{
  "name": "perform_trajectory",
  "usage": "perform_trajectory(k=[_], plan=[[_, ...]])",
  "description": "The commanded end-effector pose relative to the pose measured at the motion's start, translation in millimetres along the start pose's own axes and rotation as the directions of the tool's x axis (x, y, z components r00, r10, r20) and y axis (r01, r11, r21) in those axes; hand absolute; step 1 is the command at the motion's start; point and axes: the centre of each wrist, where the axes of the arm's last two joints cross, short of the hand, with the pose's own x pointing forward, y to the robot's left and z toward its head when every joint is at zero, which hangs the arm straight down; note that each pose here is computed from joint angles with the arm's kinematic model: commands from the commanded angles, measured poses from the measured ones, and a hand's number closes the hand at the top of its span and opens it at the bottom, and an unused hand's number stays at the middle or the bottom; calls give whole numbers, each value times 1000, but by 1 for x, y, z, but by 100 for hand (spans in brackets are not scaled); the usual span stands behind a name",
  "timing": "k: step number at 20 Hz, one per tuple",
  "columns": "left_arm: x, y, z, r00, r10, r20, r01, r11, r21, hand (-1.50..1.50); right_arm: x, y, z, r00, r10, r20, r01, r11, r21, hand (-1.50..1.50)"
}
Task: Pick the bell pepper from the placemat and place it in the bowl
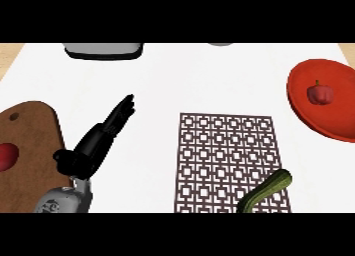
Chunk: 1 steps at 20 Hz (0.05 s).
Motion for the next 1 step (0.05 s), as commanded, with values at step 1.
perform_trajectory(k=[1], plan=[[2,-4,-1,1000,11,5,-11,1000,-3,0,5,-38,11,1000,-25,-8,25,999,19,-150]])
